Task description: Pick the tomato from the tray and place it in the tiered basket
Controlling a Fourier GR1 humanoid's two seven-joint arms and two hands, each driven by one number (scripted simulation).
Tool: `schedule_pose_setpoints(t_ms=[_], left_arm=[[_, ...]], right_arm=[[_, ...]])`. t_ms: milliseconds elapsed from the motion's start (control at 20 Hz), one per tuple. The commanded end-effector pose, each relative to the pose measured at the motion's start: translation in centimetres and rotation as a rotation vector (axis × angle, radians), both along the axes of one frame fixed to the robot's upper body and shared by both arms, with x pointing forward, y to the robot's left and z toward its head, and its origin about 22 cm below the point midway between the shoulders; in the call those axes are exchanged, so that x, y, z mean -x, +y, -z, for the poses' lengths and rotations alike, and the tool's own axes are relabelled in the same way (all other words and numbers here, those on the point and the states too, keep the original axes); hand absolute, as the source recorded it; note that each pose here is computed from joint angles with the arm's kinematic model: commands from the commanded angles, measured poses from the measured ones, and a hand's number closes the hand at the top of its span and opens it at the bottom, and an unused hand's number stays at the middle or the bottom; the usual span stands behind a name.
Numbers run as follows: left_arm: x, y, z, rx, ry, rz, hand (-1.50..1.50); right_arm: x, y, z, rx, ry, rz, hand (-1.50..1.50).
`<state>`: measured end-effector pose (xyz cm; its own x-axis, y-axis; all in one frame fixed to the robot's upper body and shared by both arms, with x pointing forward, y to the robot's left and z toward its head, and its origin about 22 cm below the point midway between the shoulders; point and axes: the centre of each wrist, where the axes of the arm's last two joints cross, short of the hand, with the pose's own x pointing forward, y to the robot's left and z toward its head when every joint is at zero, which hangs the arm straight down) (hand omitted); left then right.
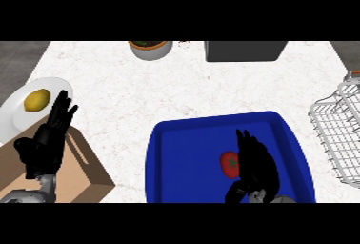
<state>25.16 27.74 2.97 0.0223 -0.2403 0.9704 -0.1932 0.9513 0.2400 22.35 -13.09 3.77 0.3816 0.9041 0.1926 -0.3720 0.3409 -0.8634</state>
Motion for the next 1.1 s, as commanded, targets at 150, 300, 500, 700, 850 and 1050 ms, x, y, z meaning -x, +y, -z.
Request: schedule_pose_setpoints(t_ms=[150,300,500,700,850,1050], left_arm=[[3.4,-2.4,5.8,0.074,0.234,0.014,0.00],[3.6,-2.3,6.1,0.088,0.253,0.028,0.00],[3.6,-2.4,6.5,0.078,0.228,0.002,0.00],[3.7,-1.7,5.7,0.092,0.229,0.009,0.00],[3.7,-1.8,6.8,0.085,0.253,0.011,0.00],[3.2,-1.8,6.4,0.075,0.241,0.016,0.00]], right_arm=[[-0.5,0.3,1.1,0.045,0.117,0.073,-1.50],[-1.9,1.2,0.2,0.012,0.118,0.072,-1.50],[-1.3,0.2,2.3,0.020,0.157,0.075,-1.50],[-2.1,0.6,2.5,0.004,0.162,0.072,-1.50],[-1.6,-0.5,2.6,0.002,0.130,0.057,1.50],[-1.1,1.0,4.5,-0.002,0.115,0.020,1.50]])
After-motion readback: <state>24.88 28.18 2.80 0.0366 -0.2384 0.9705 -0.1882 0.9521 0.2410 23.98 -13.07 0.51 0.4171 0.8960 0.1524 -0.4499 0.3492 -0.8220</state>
